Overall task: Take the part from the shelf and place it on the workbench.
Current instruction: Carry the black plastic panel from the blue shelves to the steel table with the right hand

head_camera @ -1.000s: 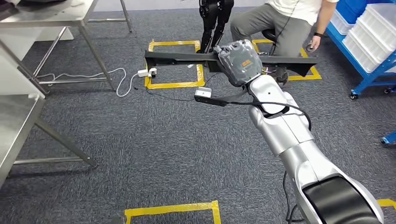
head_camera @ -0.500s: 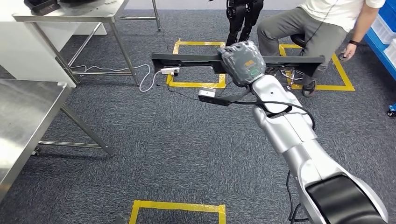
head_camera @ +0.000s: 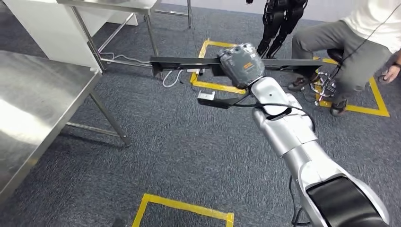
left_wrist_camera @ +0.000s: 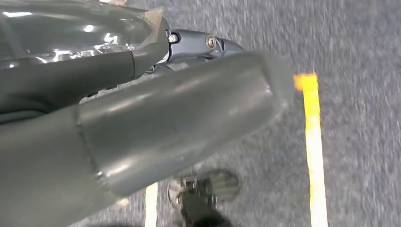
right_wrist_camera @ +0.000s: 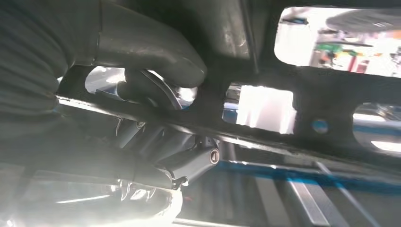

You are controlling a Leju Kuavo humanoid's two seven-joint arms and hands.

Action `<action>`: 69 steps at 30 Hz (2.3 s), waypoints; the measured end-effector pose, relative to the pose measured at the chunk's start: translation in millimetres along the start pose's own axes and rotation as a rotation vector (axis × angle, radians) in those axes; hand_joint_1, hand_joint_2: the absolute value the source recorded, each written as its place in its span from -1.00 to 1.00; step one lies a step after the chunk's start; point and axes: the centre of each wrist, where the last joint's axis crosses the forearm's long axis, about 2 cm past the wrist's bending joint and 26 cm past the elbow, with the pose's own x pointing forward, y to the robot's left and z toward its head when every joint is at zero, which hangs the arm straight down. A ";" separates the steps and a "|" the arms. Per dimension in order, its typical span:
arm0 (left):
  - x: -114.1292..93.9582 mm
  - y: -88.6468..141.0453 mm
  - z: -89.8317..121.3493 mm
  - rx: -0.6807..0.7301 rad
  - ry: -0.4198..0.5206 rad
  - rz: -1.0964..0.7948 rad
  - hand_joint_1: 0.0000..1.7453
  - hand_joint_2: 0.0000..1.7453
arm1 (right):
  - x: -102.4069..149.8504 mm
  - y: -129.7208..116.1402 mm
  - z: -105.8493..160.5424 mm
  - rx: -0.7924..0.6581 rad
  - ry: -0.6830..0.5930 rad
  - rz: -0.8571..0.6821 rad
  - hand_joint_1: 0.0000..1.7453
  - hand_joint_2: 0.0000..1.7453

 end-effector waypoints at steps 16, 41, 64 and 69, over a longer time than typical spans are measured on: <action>-4.9 -1.7 2.7 0.001 0.011 0.003 -1.00 -1.00 | 2.6 5.9 1.3 0.014 0.011 0.007 1.00 1.00; -1.4 -4.2 1.7 0.001 0.013 0.015 -1.00 -1.00 | -1.9 13.9 6.1 0.044 0.021 0.015 1.00 1.00; 2.5 -3.5 -0.2 0.001 0.018 0.019 -1.00 -1.00 | -14.0 7.1 -2.4 0.038 0.035 0.029 1.00 1.00; -2.6 -5.7 2.6 -0.003 0.033 0.021 -1.00 -1.00 | -17.5 12.0 2.7 0.057 0.037 0.031 1.00 1.00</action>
